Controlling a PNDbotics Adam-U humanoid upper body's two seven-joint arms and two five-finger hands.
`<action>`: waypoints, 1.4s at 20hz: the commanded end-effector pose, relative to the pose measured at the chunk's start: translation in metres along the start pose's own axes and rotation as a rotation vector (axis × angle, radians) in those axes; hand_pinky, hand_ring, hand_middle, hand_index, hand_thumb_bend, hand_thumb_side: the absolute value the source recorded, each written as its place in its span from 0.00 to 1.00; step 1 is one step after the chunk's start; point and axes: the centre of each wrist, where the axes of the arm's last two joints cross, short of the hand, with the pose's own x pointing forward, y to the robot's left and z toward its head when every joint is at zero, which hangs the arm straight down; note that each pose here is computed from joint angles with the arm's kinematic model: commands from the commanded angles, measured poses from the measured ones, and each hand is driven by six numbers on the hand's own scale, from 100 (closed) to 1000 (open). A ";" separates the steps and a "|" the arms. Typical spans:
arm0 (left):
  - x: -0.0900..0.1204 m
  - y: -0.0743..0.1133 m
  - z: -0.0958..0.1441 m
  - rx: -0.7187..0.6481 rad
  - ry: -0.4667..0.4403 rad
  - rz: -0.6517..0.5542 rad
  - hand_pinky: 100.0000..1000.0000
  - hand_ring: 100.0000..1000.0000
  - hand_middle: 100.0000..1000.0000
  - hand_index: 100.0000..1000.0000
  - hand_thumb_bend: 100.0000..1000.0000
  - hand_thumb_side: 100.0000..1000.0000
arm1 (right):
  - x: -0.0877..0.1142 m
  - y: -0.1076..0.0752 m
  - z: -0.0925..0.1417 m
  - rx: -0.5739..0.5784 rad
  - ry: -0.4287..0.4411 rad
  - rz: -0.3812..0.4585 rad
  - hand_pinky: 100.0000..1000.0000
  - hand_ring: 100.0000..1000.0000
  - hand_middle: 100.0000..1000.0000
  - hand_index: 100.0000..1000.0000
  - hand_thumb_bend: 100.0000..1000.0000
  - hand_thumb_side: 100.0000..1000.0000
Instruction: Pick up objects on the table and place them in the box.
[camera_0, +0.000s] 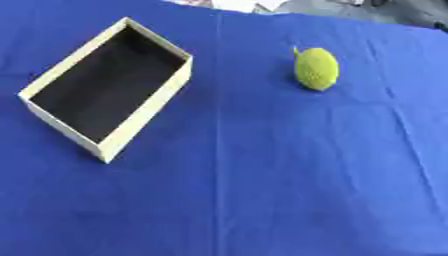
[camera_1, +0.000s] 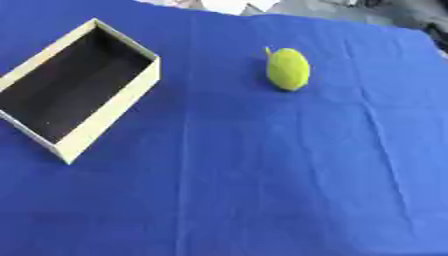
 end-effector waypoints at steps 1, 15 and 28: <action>0.007 -0.001 -0.008 -0.018 -0.034 -0.004 0.61 0.69 0.56 0.63 0.00 0.30 | -0.003 -0.024 -0.024 0.012 0.049 0.082 0.82 0.87 0.71 0.83 0.00 0.45; 0.006 -0.003 -0.007 -0.033 -0.029 0.009 0.61 0.69 0.56 0.63 0.00 0.31 | -0.044 -0.024 -0.061 0.121 0.248 0.210 0.83 0.89 0.74 0.84 0.00 0.50; 0.007 -0.008 -0.009 -0.030 -0.019 0.032 0.60 0.68 0.55 0.62 0.00 0.33 | -0.060 0.028 -0.008 0.698 0.081 0.406 0.88 0.95 0.82 0.92 0.13 0.14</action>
